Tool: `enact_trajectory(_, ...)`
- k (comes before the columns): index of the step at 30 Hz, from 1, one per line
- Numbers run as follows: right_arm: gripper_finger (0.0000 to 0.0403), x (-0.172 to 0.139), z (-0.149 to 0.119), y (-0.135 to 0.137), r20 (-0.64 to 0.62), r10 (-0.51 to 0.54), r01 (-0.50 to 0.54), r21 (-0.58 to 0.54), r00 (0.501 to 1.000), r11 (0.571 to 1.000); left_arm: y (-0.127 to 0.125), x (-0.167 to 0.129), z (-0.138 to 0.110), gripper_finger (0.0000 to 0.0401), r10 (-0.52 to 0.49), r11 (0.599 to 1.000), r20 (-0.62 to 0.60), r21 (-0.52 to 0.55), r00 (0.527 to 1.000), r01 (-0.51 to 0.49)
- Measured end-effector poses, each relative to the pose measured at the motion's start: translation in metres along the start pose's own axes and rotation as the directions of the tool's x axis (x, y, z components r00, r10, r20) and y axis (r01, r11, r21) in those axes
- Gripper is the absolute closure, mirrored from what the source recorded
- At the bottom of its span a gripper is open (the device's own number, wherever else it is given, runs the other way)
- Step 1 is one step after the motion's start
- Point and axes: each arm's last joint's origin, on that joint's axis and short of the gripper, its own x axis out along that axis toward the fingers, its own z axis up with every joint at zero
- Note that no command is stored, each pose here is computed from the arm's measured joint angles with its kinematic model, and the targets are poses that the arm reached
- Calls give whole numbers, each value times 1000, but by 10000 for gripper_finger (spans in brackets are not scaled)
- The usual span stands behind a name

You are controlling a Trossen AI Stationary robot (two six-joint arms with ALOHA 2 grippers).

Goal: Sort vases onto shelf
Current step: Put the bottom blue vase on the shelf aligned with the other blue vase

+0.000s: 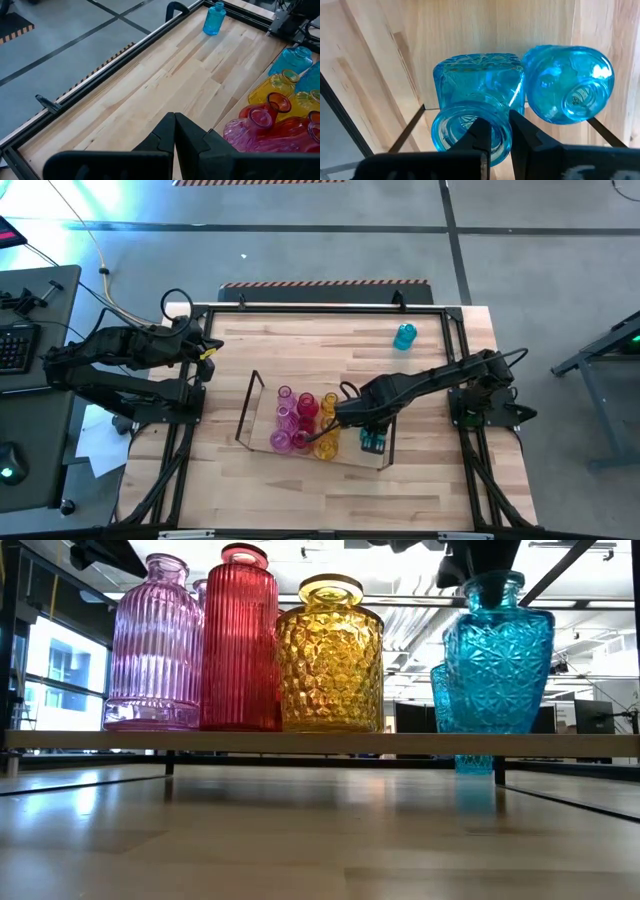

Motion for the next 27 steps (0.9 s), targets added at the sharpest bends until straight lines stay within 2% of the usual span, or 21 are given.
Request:
enact_trajectory(5,378,0,0,0,3,2,-2,-1,1000,1000,0,0,0,401,0,1000,0,-1,1000,0)
enact_trajectory(16,319,0,1,1,8,8,-8,2,1000,1000,0,0,0,401,1,1000,1,-7,1000,-1)
enact_trajectory(27,312,0,0,2,-19,59,-58,60,998,997,0,0,0,401,2,1000,1,-16,1000,-2)
